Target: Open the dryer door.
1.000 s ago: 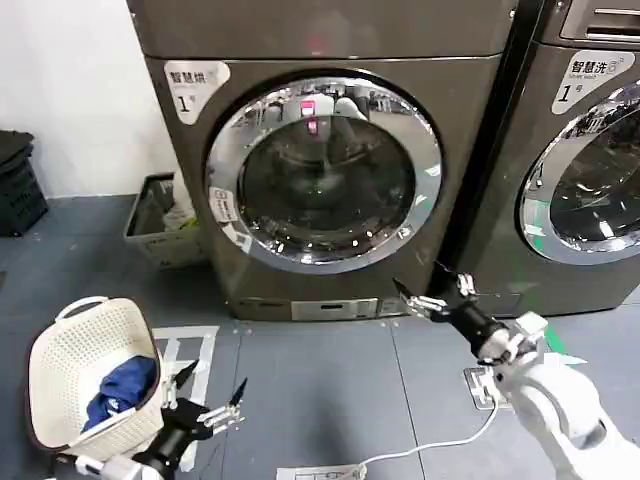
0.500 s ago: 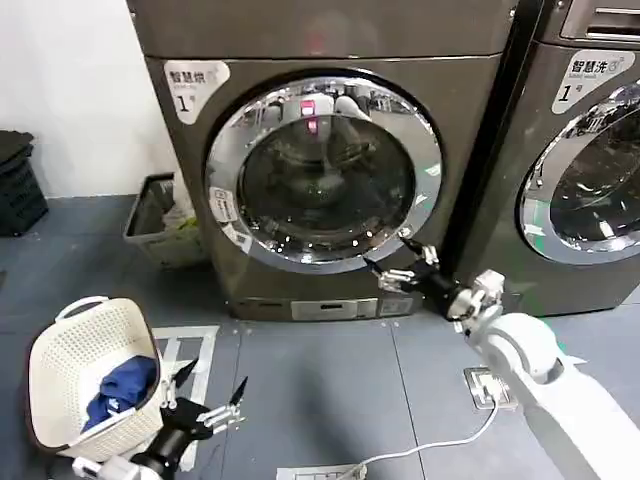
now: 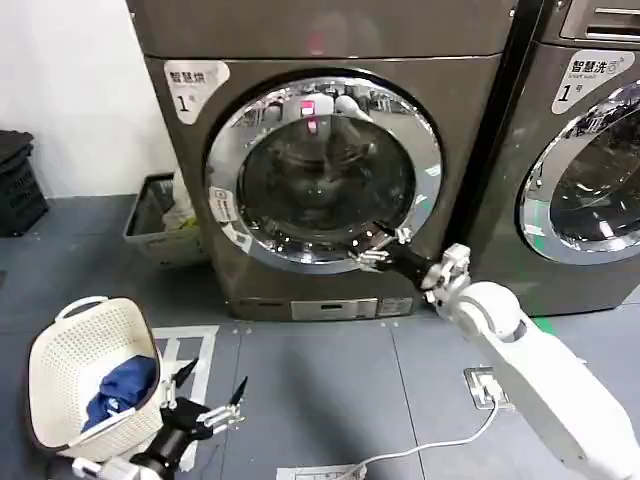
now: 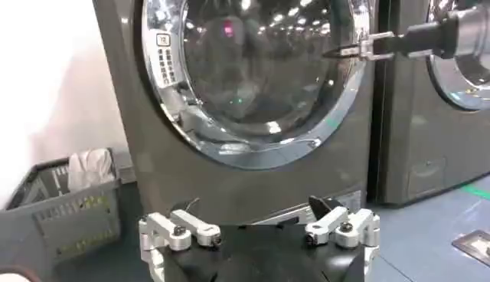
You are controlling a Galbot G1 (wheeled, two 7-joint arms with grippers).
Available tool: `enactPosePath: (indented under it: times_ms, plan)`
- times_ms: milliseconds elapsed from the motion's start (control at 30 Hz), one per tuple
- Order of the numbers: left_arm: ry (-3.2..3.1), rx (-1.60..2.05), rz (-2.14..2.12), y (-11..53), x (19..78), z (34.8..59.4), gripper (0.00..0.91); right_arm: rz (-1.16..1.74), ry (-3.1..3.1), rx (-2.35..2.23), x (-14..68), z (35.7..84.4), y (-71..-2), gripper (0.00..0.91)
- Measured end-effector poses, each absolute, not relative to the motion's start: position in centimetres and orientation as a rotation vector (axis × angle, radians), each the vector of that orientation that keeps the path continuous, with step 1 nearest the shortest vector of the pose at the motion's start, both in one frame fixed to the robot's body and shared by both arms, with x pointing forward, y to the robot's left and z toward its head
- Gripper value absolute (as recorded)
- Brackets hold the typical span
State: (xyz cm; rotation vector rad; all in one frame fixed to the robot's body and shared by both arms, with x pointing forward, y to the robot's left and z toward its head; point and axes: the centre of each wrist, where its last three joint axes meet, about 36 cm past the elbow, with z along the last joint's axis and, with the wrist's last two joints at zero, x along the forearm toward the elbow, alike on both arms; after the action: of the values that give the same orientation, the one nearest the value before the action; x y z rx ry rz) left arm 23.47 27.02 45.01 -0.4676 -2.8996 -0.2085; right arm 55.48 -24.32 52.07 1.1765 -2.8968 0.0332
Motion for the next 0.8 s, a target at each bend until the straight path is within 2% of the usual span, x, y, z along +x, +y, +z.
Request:
enactPosePath:
  times_ms: [800]
  plan:
    - [-2.899,-0.462,-0.209,27.0,23.5,44.9,0.907,0.092,-2.795,1.378,59.5,52.9,-18.9,0.907]
